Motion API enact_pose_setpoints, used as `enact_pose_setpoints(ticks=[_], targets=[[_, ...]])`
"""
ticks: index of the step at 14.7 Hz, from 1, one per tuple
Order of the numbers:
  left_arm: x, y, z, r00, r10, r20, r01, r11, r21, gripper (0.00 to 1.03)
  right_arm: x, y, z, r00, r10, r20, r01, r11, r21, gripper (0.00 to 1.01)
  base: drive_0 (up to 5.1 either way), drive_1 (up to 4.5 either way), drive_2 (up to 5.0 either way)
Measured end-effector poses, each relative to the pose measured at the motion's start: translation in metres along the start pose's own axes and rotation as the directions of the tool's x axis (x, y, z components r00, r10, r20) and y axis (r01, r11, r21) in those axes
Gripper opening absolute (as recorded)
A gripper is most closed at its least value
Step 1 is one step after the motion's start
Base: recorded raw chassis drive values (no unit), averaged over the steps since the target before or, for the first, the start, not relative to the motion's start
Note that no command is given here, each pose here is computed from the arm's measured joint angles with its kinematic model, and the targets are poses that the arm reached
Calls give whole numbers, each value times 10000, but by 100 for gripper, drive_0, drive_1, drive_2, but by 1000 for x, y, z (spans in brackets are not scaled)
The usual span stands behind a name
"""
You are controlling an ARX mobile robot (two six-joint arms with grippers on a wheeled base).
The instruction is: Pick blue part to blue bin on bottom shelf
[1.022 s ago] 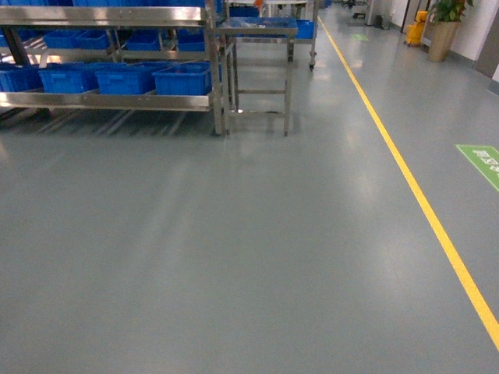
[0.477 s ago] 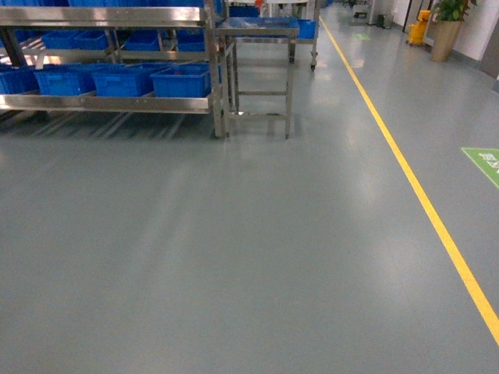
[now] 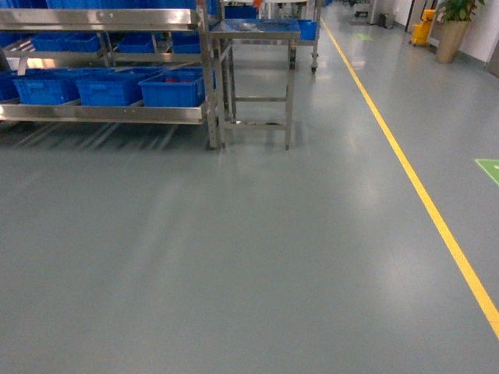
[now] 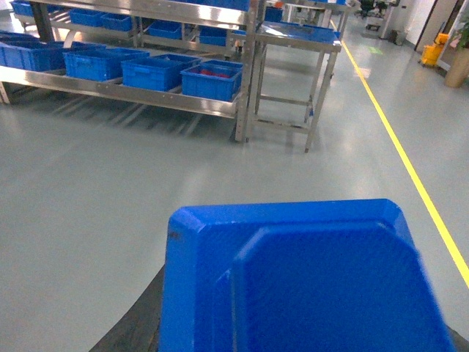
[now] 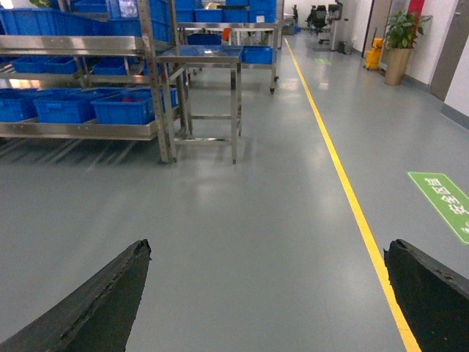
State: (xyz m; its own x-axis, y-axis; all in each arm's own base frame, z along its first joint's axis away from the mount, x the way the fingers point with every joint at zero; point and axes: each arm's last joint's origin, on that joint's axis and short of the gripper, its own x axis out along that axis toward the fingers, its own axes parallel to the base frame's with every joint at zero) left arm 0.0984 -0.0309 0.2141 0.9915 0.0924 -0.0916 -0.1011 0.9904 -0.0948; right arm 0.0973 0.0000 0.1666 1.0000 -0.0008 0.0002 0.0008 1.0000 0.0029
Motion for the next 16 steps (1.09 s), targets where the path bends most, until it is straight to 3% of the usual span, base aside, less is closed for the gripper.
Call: enact_pose_setpoints(ticks=[16], targets=[[0, 0, 0, 10000, 0, 3, 0, 10000, -2, 43, 0, 0, 0, 10000, 8, 38, -8, 10000, 0, 98, -1, 424, -427]])
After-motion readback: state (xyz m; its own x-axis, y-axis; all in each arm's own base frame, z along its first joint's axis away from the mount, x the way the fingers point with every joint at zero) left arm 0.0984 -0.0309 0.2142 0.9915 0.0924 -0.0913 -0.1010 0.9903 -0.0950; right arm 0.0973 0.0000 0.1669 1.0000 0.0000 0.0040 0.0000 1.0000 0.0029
